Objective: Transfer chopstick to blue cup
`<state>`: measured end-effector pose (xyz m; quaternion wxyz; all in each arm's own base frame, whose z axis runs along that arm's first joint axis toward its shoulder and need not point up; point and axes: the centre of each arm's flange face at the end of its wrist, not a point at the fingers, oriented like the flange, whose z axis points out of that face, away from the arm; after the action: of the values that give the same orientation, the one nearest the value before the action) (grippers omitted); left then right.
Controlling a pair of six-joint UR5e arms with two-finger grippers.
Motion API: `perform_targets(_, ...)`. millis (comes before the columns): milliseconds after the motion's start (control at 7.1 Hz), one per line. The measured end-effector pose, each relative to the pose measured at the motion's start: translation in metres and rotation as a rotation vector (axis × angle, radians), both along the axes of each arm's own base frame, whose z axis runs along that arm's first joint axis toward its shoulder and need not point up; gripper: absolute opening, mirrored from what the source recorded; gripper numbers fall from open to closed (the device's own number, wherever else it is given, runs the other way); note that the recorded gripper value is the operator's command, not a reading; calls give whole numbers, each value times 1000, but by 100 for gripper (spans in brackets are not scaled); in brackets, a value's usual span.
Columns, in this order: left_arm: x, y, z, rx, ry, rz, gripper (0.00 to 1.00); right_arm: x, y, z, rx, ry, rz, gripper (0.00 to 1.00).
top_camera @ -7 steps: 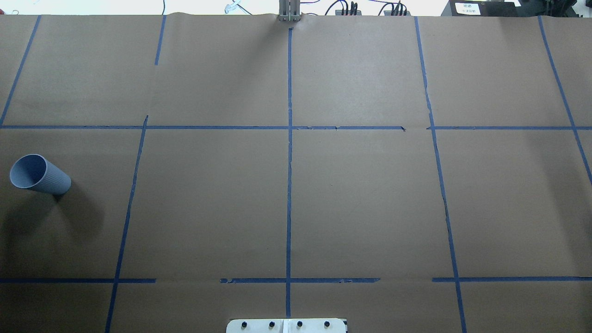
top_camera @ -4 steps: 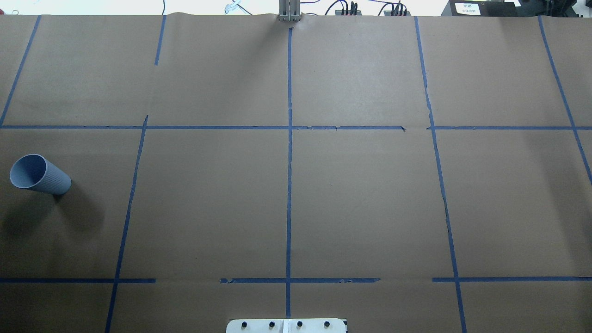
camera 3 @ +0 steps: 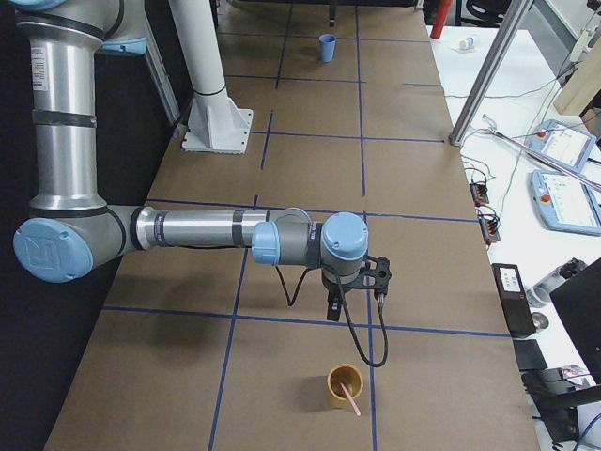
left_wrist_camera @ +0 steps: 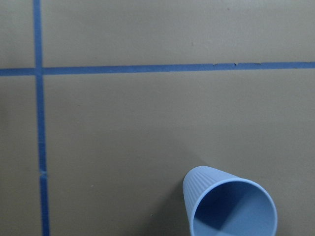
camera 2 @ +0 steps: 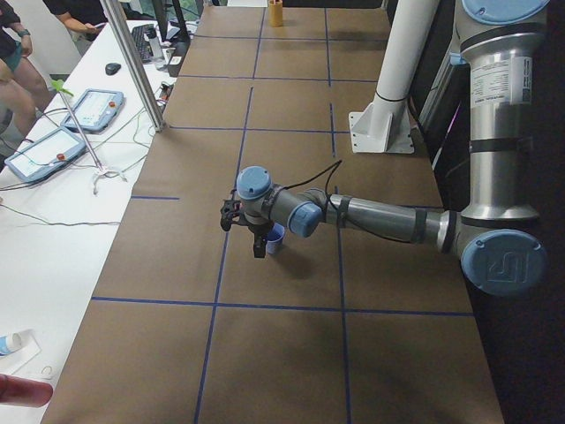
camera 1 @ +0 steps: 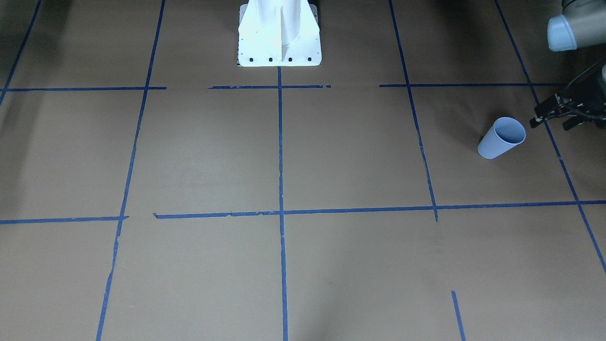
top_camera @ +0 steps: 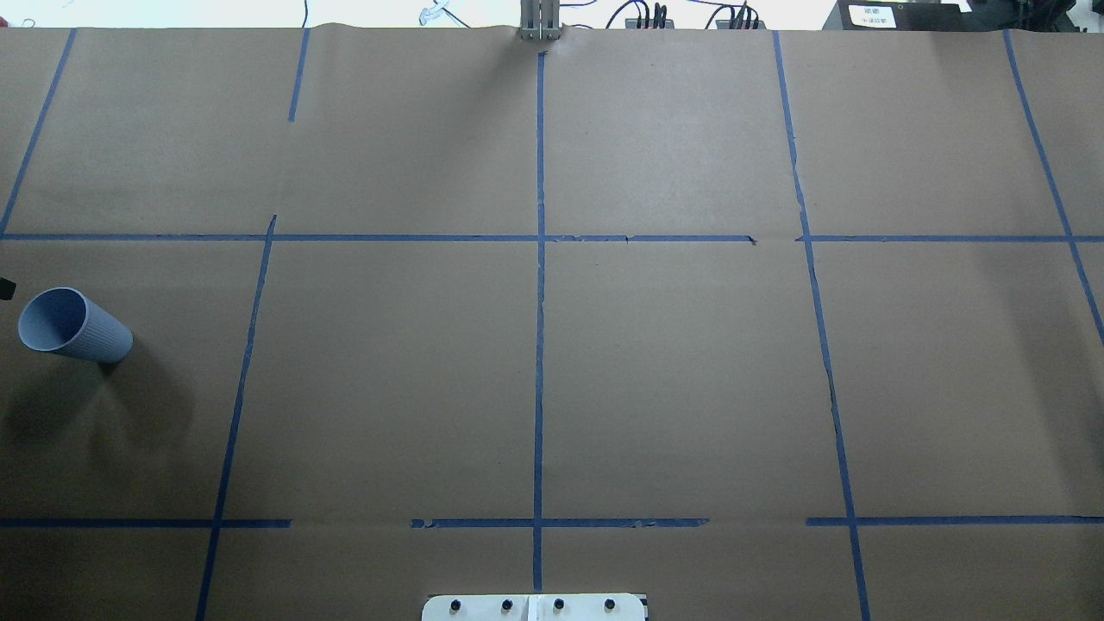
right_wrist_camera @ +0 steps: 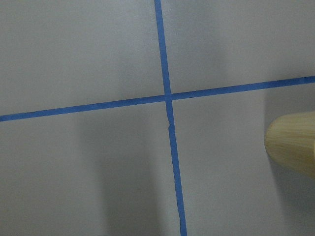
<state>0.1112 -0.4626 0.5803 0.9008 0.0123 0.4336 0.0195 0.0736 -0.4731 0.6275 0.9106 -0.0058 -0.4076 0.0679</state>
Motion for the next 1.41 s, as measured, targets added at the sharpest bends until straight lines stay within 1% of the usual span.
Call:
perform_targets(282, 22, 2, 12, -16, 2, 25, 100, 0, 0, 0, 1, 0, -1, 100)
perform_targets(423, 34, 5, 13, -25, 2, 43, 97, 0, 0, 1, 1, 0, -2, 100)
perform_targets(563, 45, 8, 13, -30, 1, 61, 81, 0, 0, 2, -1, 0, -2, 100)
perform_targets(704, 51, 10, 13, -33, 0, 72, 51, 0, 0, 2, -3, 1, -1, 100)
perform_targets(845, 54, 10, 13, -40, 0, 70, 27, 0, 0, 2, -4, 1, 0, 100)
perform_targets(986, 56, 8, 11, -48, -2, 61, 7, 0, -1, 2, -5, 1, 1, 100)
perform_targets(1268, 57, 5, 7, -48, -10, 45, 0, 0, -1, 2, -8, 0, 4, 100)
perform_targets(1408, 56, 4, 1, -42, -7, 41, 0, 0, -1, 1, -13, -1, 10, 100)
